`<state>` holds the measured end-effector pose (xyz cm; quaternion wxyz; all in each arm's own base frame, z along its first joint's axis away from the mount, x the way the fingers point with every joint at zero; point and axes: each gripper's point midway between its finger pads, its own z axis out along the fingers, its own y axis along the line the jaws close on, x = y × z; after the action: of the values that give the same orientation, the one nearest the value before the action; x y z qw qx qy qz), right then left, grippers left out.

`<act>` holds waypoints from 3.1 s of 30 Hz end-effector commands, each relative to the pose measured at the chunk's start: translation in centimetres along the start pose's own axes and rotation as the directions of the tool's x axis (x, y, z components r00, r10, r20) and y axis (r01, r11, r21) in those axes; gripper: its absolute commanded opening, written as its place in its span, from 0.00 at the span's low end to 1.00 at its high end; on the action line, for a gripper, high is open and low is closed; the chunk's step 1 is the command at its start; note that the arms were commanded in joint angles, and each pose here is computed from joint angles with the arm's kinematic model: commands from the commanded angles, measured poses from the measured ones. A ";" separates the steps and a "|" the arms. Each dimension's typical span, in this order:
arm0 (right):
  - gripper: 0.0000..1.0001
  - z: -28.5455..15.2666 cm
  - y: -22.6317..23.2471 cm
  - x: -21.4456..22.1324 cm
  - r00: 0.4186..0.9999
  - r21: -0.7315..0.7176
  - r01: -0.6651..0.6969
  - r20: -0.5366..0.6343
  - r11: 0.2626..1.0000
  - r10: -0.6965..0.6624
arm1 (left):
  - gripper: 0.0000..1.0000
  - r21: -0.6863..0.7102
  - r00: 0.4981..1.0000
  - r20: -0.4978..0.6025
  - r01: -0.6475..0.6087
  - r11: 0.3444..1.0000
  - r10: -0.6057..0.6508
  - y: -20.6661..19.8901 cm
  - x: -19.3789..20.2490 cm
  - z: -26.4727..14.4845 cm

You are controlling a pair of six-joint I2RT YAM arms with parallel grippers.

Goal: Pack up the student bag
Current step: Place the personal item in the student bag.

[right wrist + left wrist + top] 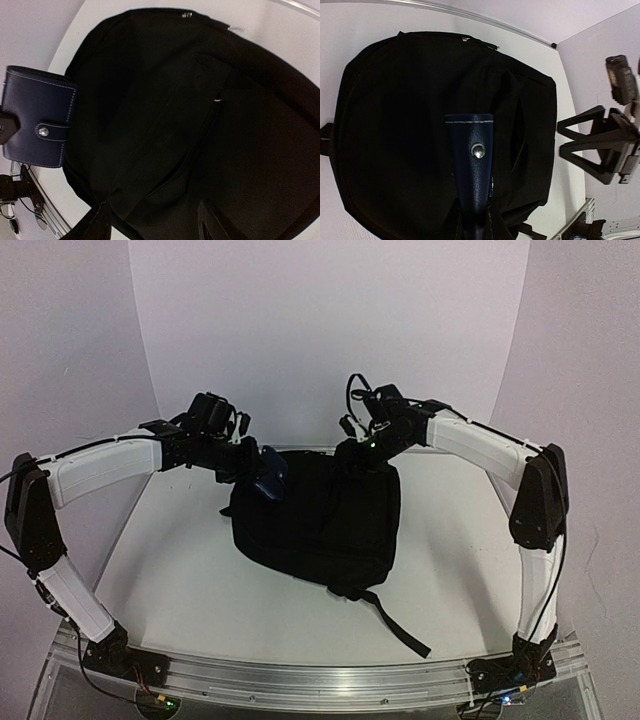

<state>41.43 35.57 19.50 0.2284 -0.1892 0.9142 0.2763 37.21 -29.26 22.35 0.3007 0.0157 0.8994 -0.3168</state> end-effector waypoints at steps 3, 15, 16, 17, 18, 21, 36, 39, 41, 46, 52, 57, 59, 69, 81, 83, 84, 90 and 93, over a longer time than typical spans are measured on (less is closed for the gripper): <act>0.53 2.9 -1.3 -0.6 1.000 0.056 -0.025 -0.006 0.998 0.025 | 0.00 0.152 0.994 0.073 0.067 0.986 -0.079 -2.9 -1.6 -1.3; 0.22 5.6 -2.8 -0.2 0.999 0.110 -0.039 -0.026 0.993 0.042 | 0.00 0.156 0.995 0.074 0.058 0.986 -0.070 -2.8 -1.7 -0.3; 0.16 5.3 -2.7 -0.3 0.999 0.106 -0.031 -0.023 0.994 0.034 | 0.00 0.159 0.995 0.069 0.058 0.986 -0.069 -2.8 -1.7 -0.1; 0.08 5.1 -2.6 -0.3 0.999 0.104 -0.027 -0.022 0.994 0.029 | 0.00 0.164 0.996 0.062 0.054 0.985 -0.065 -3.0 -1.7 0.2; 0.01 4.8 -2.4 -0.5 1.000 0.102 -0.020 -0.017 0.995 0.022 | 0.00 0.169 0.996 0.055 0.053 0.984 -0.063 -3.1 -1.7 0.5; 0.00 3.1 -1.7 -1.3 1.000 0.090 -0.002 0.011 0.996 0.001 | 0.00 0.203 0.998 0.035 0.052 0.978 -0.060 -3.7 -1.7 1.2; 0.00 -2.8 1.3 -1.9 0.996 0.007 0.064 0.064 0.998 -0.064 | 0.00 0.499 0.999 -0.042 0.025 0.866 -0.005 -8.3 -1.9 7.3; 0.00 -2.5 1.3 -1.3 0.997 -0.001 0.068 0.047 0.998 -0.068 | 0.00 0.574 0.997 -0.063 0.002 0.819 0.042 -9.7 -1.5 7.5; 0.00 -2.5 1.3 -1.3 0.996 -0.002 0.072 0.048 0.997 -0.072 | 0.00 0.591 0.994 -0.090 -0.002 0.807 0.069 -10.2 -1.0 7.8; 0.00 -2.9 1.4 -2.2 0.995 -0.007 0.076 0.068 0.997 -0.075 | 0.00 0.639 0.980 -0.177 0.045 0.768 0.090 -10.6 1.3 7.3; 0.00 -3.3 0.7 -2.6 0.995 0.002 0.058 0.078 0.998 -0.058 | 0.00 0.673 0.963 -0.241 0.079 0.735 0.117 -10.9 4.3 5.7; 0.00 -4.2 0.7 -2.4 0.995 -0.011 0.061 0.079 0.998 -0.060 | 0.00 0.652 0.954 -0.280 0.106 0.750 0.108 -10.2 5.1 6.8; 0.00 -4.4 0.9 -2.2 0.995 -0.022 0.068 0.074 0.997 -0.066 | 0.00 0.646 0.952 -0.289 0.112 0.755 0.106 -10.1 5.0 7.8; 0.00 -4.5 2.1 -1.6 0.995 -0.091 0.084 0.055 0.992 -0.079 | 0.01 0.674 0.970 -0.234 0.114 0.730 0.064 -12.0 1.3 13.2; 0.00 -5.1 0.0 -2.4 0.997 -0.080 0.053 0.064 0.995 -0.048 | 0.00 0.774 0.923 -0.305 0.095 0.626 0.236 -15.3 7.6 10.9; 0.00 -5.4 -0.1 -2.4 0.996 -0.078 0.061 0.064 0.995 -0.056 | 0.00 0.785 0.918 -0.307 0.094 0.613 0.252 -15.1 8.2 10.1; 0.00 -5.5 0.0 -2.3 0.996 -0.082 0.065 0.061 0.995 -0.061 | 0.00 0.782 0.918 -0.306 0.092 0.617 0.251 -14.9 8.3 10.2; 0.00 -5.4 0.2 -1.0 0.998 -0.110 0.052 0.027 0.993 -0.049 | 0.13 0.724 0.952 -0.269 0.099 0.683 0.148 -15.3 5.8 15.2; 0.00 -5.5 0.1 -0.7 0.999 -0.111 0.042 0.022 0.993 -0.040 | 0.28 0.712 0.963 -0.239 0.083 0.697 0.129 -15.7 4.7 15.9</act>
<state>41.21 32.29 19.46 0.1943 -0.2000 0.9157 0.2893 36.49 -50.42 15.83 0.0993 0.1856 0.7520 -0.6247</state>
